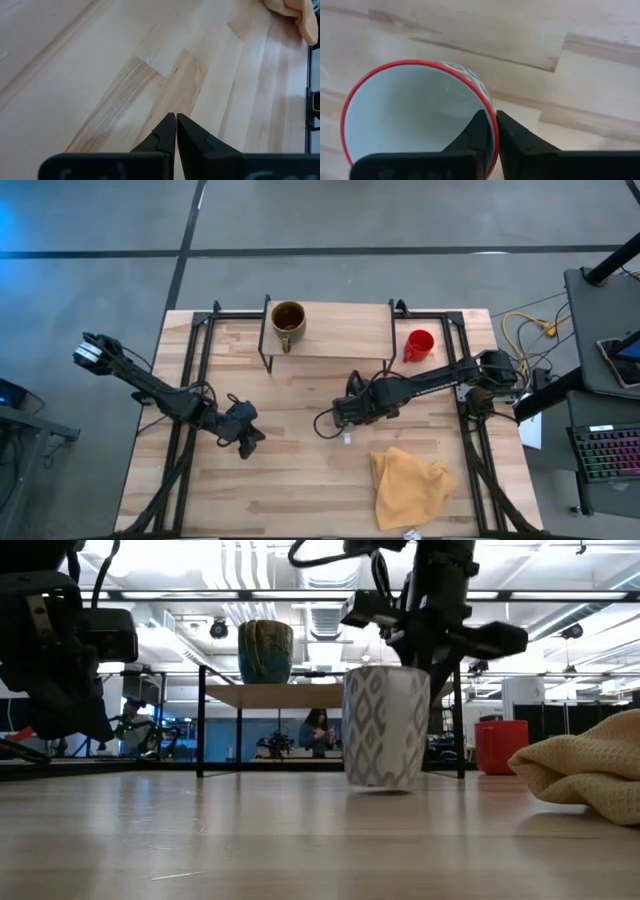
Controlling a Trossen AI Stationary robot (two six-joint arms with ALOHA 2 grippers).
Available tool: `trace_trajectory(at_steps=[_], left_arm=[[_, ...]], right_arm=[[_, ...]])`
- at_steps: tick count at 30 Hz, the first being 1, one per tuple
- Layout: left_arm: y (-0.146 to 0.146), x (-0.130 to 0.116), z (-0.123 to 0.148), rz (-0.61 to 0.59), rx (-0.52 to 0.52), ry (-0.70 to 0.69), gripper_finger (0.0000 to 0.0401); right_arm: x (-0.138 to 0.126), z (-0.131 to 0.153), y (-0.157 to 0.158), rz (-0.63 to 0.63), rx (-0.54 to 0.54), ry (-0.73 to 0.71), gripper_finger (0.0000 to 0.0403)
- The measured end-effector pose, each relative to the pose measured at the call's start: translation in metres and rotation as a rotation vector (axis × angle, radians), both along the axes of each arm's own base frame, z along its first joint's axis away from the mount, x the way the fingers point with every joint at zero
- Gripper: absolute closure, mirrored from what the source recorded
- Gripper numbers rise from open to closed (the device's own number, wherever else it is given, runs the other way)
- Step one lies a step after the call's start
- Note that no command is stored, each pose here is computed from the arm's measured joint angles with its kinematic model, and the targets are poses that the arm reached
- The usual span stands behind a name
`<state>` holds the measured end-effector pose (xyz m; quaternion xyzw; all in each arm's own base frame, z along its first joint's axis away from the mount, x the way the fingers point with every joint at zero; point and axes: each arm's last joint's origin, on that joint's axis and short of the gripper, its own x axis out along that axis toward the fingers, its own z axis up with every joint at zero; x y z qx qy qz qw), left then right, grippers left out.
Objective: Stack small to large cups/mugs on shelf
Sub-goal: Put the white mug on the shelf
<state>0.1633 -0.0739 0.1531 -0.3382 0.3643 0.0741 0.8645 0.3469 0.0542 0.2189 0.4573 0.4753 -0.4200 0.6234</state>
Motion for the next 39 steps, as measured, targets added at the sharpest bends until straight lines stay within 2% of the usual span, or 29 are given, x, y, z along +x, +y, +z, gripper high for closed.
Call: trace_trajectory(at_steps=[4, 8, 14, 24, 28, 35, 39], left_arm=[[0.000, 0.000, 0.000, 0.000, 0.000, 0.000, 0.0401], [0.000, 0.000, 0.000, 0.000, 0.000, 0.000, 0.0401], [0.000, 0.000, 0.000, 0.006, 0.005, -0.003, 0.0401], [0.000, 0.003, 0.003, 0.022, -0.002, -0.049, 0.0401], [0.000, 0.004, 0.004, 0.035, 0.003, -0.066, 0.0401], [-0.001, 0.006, 0.007, 0.043, -0.006, -0.092, 0.0401], [-0.001, 0.007, 0.009, 0.049, -0.017, -0.101, 0.0401]], right_arm=[[0.000, 0.023, -0.002, 0.054, -0.014, 0.045, 0.0387], [-0.003, 0.060, -0.010, 0.083, -0.106, 0.088, 0.0388], [-0.003, 0.103, -0.033, 0.083, -0.196, 0.071, 0.0389], [0.009, 0.150, -0.079, 0.103, -0.275, -0.014, 0.0389], [0.013, 0.156, -0.094, 0.102, -0.298, 0.026, 0.0389], [0.031, 0.159, -0.136, 0.114, -0.334, 0.003, 0.0390], [0.028, 0.148, -0.160, 0.097, -0.277, 0.053, 0.0390]])
